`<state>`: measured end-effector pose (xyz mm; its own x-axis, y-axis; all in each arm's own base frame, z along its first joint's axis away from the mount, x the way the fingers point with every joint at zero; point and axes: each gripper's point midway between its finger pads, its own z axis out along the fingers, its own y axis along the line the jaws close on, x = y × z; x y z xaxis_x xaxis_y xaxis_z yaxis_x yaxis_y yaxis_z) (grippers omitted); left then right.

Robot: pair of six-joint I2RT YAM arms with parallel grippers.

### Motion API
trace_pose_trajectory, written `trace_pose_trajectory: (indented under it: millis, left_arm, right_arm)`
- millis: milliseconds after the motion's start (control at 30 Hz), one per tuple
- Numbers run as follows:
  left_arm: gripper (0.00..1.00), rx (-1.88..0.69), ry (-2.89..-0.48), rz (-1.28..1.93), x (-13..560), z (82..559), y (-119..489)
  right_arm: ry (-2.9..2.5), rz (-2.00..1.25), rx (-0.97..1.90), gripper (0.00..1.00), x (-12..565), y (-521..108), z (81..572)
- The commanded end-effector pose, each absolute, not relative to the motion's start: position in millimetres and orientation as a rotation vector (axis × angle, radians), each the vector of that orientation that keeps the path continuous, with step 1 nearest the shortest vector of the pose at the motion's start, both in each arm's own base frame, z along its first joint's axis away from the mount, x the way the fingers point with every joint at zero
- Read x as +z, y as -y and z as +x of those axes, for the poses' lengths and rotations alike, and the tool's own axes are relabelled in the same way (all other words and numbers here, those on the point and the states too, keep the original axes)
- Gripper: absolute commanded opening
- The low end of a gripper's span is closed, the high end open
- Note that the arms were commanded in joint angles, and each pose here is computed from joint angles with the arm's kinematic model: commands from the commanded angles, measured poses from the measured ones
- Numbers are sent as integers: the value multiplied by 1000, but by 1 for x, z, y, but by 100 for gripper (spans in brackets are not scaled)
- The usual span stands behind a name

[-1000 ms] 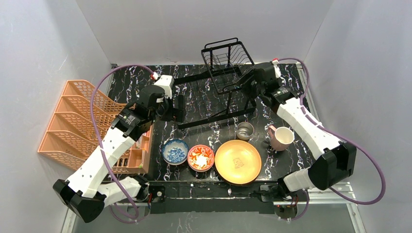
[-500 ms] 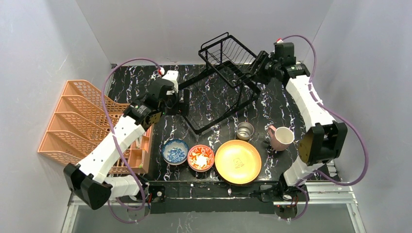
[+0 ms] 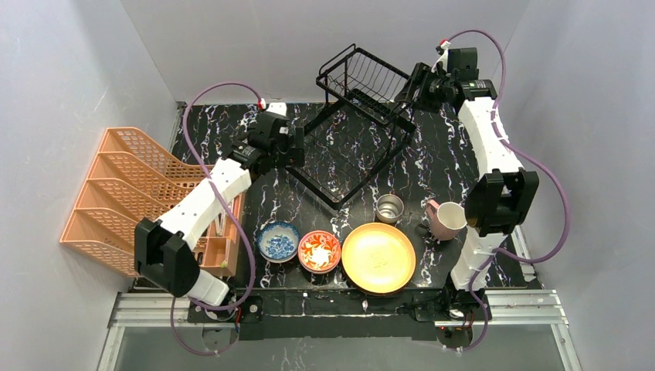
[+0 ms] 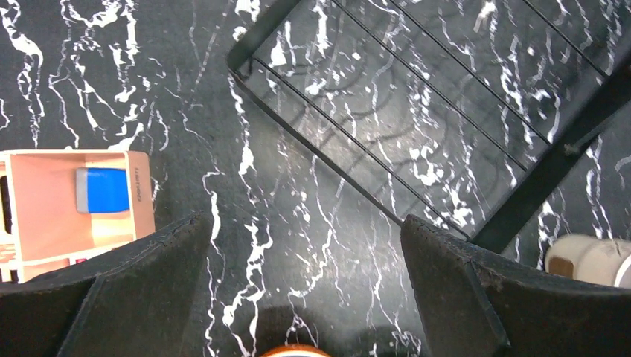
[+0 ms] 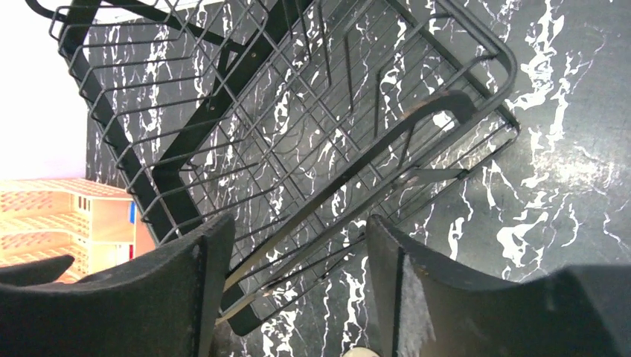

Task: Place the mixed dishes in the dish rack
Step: Move the dish rack to the center of the board.

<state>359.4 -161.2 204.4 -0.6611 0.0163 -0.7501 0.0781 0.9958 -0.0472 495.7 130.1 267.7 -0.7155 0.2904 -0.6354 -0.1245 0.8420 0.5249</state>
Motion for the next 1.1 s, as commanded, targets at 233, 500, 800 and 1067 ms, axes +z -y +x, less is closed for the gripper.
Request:
trace_pose_trajectory:
  millis: [233,500,800,1067]
  left_arm:
    - [98,-54,-2260,-33,187,423,133]
    - [96,-62,-2312,-19,146,464,138]
    - [90,-24,-2359,18,111,503,140]
    - [85,-22,-2378,40,90,520,145]
  right_arm:
    - [-2159,128,675,99,314,-117,473]
    - [-2107,132,693,99,343,-114,406]
    - [-2163,79,770,95,306,-154,308]
    - [-2294,35,754,90,258,-220,273]
